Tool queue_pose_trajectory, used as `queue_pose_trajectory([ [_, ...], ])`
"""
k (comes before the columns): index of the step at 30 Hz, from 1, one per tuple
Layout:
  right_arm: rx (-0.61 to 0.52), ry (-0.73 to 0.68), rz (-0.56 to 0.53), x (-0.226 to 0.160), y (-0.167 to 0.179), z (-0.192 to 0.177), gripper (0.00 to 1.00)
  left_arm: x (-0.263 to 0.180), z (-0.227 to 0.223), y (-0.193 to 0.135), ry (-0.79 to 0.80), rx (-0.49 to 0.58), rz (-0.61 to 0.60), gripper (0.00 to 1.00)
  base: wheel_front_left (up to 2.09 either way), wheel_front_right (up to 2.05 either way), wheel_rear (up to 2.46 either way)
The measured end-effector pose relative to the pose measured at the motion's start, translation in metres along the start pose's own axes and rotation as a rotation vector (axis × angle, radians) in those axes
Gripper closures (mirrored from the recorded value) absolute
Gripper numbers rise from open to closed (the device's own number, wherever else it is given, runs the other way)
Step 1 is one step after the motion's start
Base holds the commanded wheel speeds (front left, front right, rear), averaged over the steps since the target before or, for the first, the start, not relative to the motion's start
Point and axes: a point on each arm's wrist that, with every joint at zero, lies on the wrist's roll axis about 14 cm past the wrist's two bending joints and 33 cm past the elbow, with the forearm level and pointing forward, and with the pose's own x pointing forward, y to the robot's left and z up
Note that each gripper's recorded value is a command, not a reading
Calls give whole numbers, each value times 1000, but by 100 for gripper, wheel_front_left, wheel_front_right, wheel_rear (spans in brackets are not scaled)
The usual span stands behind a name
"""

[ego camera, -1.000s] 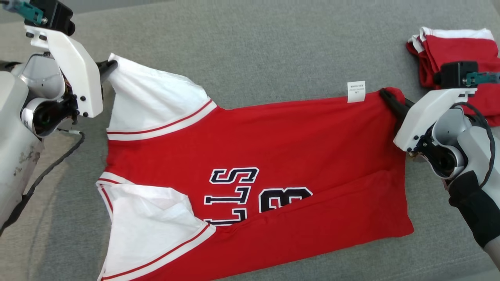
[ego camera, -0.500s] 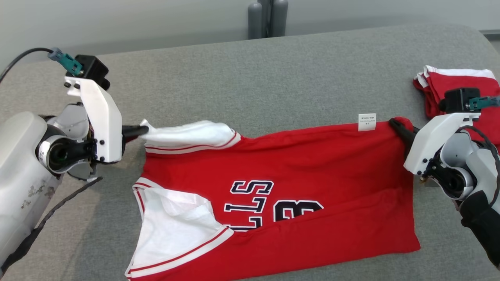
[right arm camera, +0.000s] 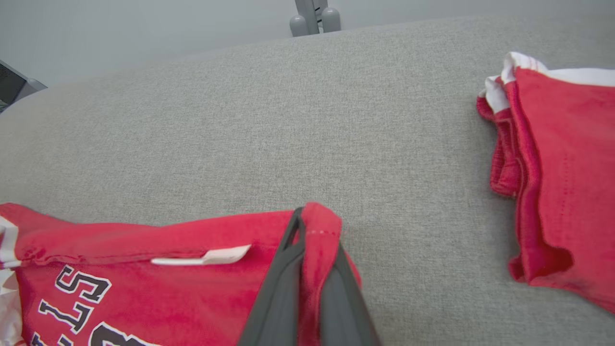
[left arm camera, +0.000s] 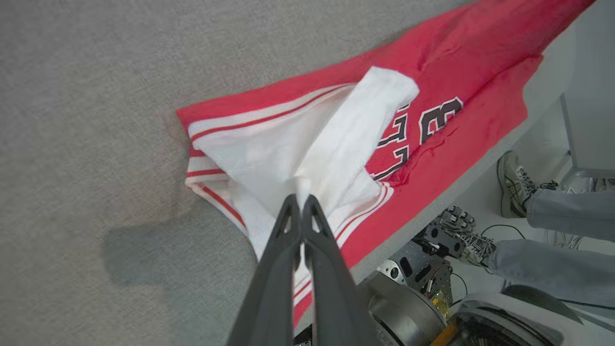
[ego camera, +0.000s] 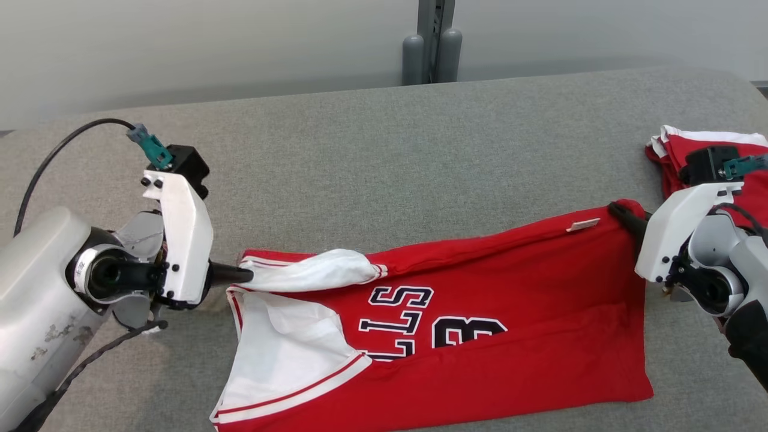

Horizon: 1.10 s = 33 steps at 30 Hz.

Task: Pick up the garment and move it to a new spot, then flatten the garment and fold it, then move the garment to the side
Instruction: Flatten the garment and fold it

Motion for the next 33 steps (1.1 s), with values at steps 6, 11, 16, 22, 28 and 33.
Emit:
queue_pose_trajectory([
  [6,-9,21,3,-6,1,-3,100,-9,-20,-12,70,11,-7,100,0,0,0],
  [11,-14,95,20,-10,3,-14,100,-13,-35,-16,117,7,-4,100,0,0,0],
  [16,-27,198,29,-19,2,-27,100,-16,-43,-19,128,4,-3,100,0,0,0],
  [22,-58,260,16,-29,-4,-31,100,-17,-51,-22,148,-6,-6,100,0,0,0],
  [28,-64,314,21,-31,-3,-42,100,-15,-57,-23,174,-10,-9,100,0,0,0],
  [33,-80,344,18,-31,-5,-49,100,-12,-62,-23,197,-16,-19,100,0,0,0],
])
